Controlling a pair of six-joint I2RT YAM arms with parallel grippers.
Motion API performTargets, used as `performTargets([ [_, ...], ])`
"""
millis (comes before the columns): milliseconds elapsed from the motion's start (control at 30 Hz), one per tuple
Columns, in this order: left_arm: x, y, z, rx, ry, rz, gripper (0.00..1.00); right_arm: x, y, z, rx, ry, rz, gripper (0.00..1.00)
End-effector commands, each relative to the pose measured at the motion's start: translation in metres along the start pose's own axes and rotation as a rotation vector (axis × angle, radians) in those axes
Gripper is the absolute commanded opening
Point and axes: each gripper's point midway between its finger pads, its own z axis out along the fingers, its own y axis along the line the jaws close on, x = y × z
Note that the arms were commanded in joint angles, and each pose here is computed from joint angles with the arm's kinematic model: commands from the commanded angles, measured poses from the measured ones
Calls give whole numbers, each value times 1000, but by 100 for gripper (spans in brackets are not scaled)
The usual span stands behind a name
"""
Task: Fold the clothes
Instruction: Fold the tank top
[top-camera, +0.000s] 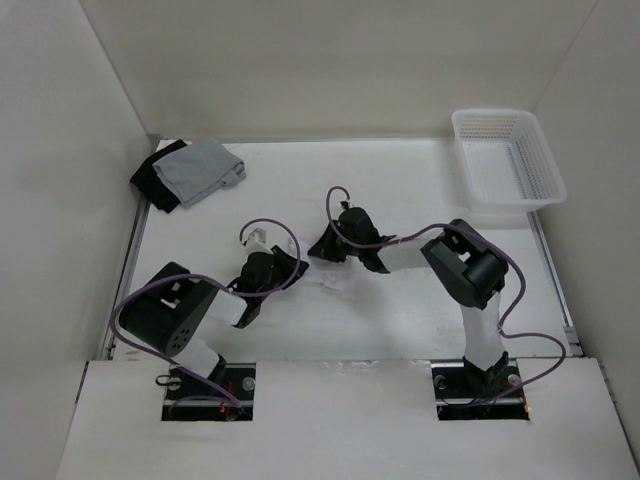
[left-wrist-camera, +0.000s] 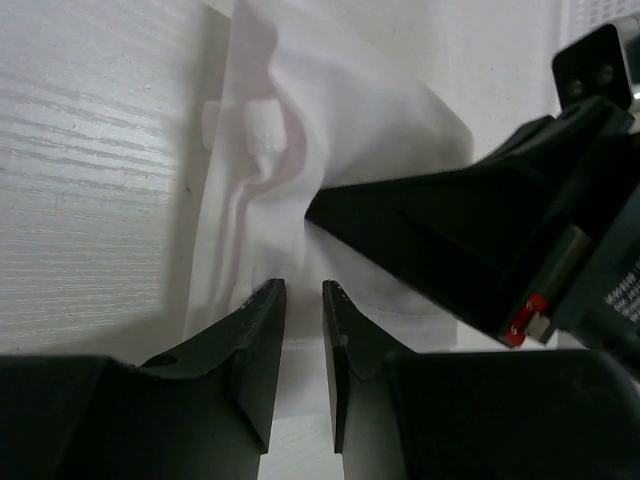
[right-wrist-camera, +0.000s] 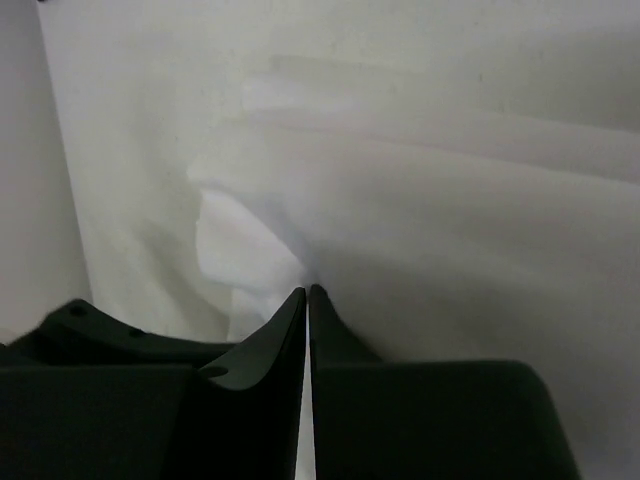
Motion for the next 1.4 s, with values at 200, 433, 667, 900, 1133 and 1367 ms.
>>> performTargets([
  [200,17,20,-21,7,33,-35,21,-69,16,22,-63,-189,132,7],
  [433,0,-6,-30,81,-11,-34,21,-105,49,2,-152,-282,126,7],
  [667,-34,-40,-49,140,-91,6,21,-116,77,-59,-252,-304,75,13],
  [900,-69,-45,-70,128,-175,58,24,-67,40,-98,-213,-264,39,22],
  [1133,-94,-22,-95,31,-237,100,49,-37,5,-172,-164,-402,-62,36],
  [1367,-94,17,-116,-136,-233,93,63,-55,-36,-238,-56,-660,-132,68],
])
